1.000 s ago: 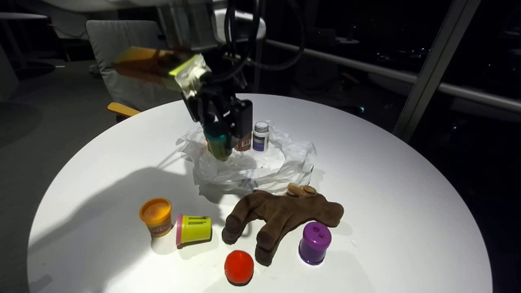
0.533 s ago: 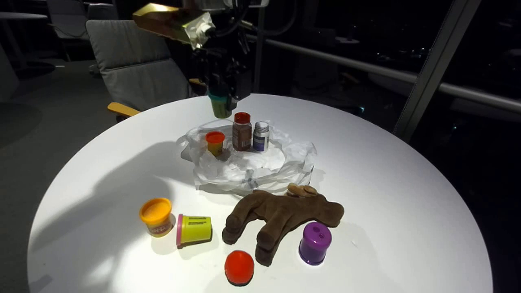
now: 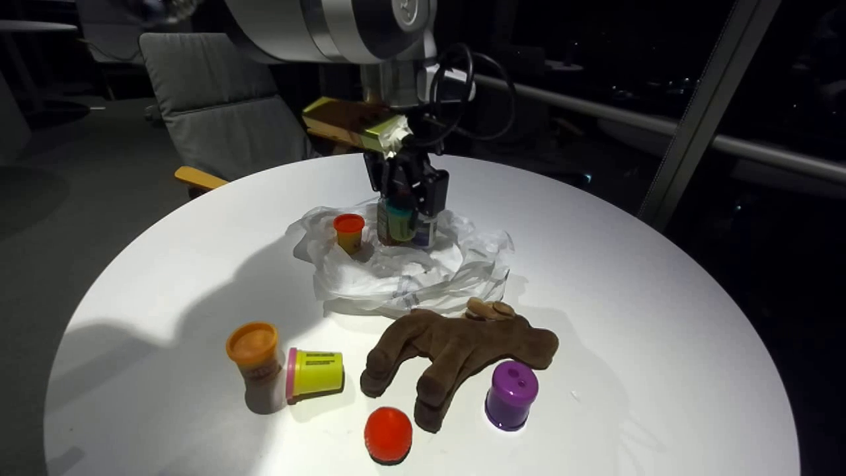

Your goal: Pick up all the objects surrounding the white plate and arrange them on the plate

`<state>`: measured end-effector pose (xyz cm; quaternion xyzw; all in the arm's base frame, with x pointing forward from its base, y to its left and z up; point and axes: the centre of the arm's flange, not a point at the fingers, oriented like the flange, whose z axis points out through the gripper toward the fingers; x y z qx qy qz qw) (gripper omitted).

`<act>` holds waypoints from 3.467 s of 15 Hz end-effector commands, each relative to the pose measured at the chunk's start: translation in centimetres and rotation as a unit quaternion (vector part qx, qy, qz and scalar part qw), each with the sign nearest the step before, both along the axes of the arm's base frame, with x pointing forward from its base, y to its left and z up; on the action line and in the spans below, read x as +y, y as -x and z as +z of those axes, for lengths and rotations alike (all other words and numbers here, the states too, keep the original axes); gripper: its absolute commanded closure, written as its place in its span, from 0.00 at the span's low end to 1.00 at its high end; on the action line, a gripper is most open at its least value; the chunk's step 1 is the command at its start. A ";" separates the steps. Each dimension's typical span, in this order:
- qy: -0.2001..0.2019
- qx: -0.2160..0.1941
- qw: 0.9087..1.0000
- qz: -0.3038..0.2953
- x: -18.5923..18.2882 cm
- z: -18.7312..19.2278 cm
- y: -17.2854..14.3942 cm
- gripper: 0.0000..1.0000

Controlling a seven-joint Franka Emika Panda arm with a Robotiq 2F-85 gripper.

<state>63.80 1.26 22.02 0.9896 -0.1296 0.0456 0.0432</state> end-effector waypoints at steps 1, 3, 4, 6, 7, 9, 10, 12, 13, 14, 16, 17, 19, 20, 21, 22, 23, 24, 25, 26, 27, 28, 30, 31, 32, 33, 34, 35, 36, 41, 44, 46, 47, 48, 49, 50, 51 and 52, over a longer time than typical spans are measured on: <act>0.023 -0.004 0.999 0.023 -1.0 -1.5 -4.0 0.78; 0.028 -0.008 0.999 0.033 -1.4 -2.3 -4.7 0.78; 0.031 -0.011 0.999 0.038 -1.5 -2.7 -5.1 0.78; 0.036 -0.011 0.999 0.039 -1.9 -3.7 -5.8 0.78; 0.035 -0.009 0.998 0.041 -2.1 -3.9 -5.9 0.78; 0.034 -0.013 0.998 0.047 -2.6 -4.4 -6.1 0.57; 0.029 -0.013 0.998 0.050 -2.9 -4.3 -5.9 0.28; 0.021 -0.017 0.998 0.054 -3.6 -3.6 -5.3 0.21; 0.017 -0.022 0.998 0.058 -4.1 -3.0 -4.9 0.14; 0.011 -0.018 0.998 0.063 -4.5 -2.4 -4.4 0.07; 0.003 -0.031 0.997 0.070 -5.4 -0.4 -3.1 0.00; 0.001 -0.036 0.997 0.073 -5.7 1.0 -2.1 0.00; 0.002 -0.022 0.997 0.068 -5.8 3.5 0.1 0.00; 0.003 -0.015 0.997 0.070 -5.7 4.8 1.7 0.00; -0.003 -0.007 0.997 0.072 -5.4 5.5 3.2 0.00; -0.009 0.001 0.998 0.066 -5.0 6.1 4.7 0.00; -0.022 0.010 0.998 0.065 -4.6 6.7 6.3 0.00; -0.039 0.018 0.998 0.050 -4.1 6.9 8.2 0.00; -0.053 0.025 0.997 0.042 -3.4 7.2 9.9 0.00; -0.066 0.028 0.997 0.032 -2.6 6.9 11.9 0.00; -0.077 0.027 0.996 0.023 -1.8 6.5 13.7 0.00; -0.087 0.024 0.996 0.015 -0.9 6.1 15.5 0.00; -0.099 0.015 0.995 0.005 0.4 4.6 18.5 0.00; -0.099 0.011 0.995 0.011 1.1 3.3 19.5 0.00; -0.096 0.008 0.995 0.018 1.7 2.2 20.4 0.00; -0.085 0.005 0.996 0.025 2.4 0.8 21.0 0.00; -0.078 0.003 0.996 0.034 2.9 -0.2 21.7 0.00; -0.073 0.006 0.997 0.039 3.6 -1.1 22.2 0.00; -0.068 0.006 0.997 0.043 4.2 -1.7 22.8 0.00; -0.030 0.001 0.998 0.053 6.3 -3.7 23.8 0.00; -0.007 0.002 0.999 0.048 6.3 -4.3 23.8 0.00; 0.006 0.003 0.999 0.044 6.1 -4.7 23.5 0.00; 0.009 0.004 0.999 0.041 6.0 -4.8 23.4 0.00; 0.007 0.009 0.999 0.040 5.9 -5.0 23.2 0.00; 0.005 0.013 0.999 0.037 5.8 -5.3 23.1 0.00; 0.002 0.019 0.999 0.037 5.9 -5.4 23.1 0.00; 0.000 0.024 0.999 0.037 5.9 -5.7 23.1 0.00; 0.000 0.025 0.999 0.035 5.9 -6.0 23.0 0.00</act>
